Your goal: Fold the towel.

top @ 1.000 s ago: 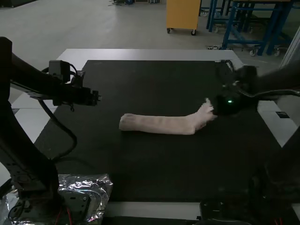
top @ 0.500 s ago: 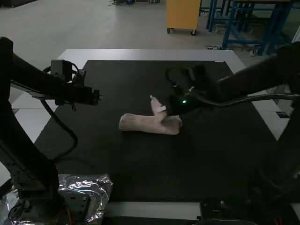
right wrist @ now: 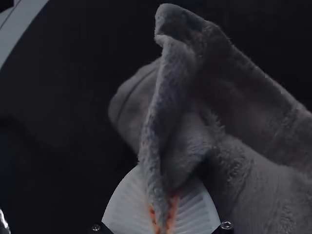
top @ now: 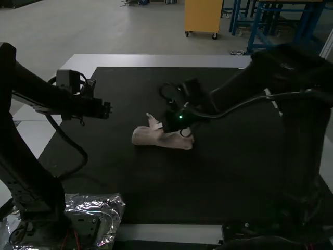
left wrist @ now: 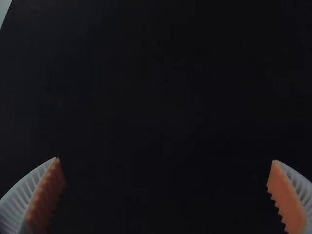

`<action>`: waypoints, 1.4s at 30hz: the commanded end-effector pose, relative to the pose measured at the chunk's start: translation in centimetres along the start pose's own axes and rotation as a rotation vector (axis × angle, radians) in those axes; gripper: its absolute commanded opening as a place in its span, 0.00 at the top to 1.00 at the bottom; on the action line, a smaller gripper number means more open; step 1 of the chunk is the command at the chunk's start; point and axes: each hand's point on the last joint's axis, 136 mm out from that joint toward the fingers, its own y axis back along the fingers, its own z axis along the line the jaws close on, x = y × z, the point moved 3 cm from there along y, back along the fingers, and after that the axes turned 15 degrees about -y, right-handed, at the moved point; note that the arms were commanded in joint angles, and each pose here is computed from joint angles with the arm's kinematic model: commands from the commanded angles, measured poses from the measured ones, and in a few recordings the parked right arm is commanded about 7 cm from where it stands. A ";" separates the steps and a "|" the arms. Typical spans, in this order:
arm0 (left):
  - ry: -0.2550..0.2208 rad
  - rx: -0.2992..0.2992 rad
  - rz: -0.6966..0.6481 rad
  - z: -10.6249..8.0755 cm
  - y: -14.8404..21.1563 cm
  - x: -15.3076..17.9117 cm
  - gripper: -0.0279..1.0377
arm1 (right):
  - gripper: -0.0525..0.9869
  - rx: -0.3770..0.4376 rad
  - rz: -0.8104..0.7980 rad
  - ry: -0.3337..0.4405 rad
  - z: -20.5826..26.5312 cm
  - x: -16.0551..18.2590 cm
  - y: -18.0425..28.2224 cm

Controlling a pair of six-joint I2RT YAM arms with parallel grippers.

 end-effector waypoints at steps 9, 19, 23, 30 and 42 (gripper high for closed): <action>-0.014 -0.026 -0.030 0.5 0.5 -0.7 0.06 | 0.97 -0.040 -0.034 0.046 1.6 -2.5 -2.5; -0.013 -0.028 -0.040 0.6 0.5 -0.9 0.06 | 0.47 -0.151 0.027 -0.017 3.2 -2.1 -2.8; -0.016 -0.029 -0.046 0.5 0.5 -1.1 0.06 | 0.32 -0.216 -0.006 0.030 5.3 -3.3 -0.3; -0.016 -0.029 -0.048 0.5 0.5 -1.1 0.06 | 0.97 -0.197 -0.155 0.045 3.1 -4.4 2.5; -0.011 -0.039 -0.048 0.6 0.6 -1.3 0.06 | 0.97 -0.159 -0.098 0.008 -1.1 -0.8 -1.2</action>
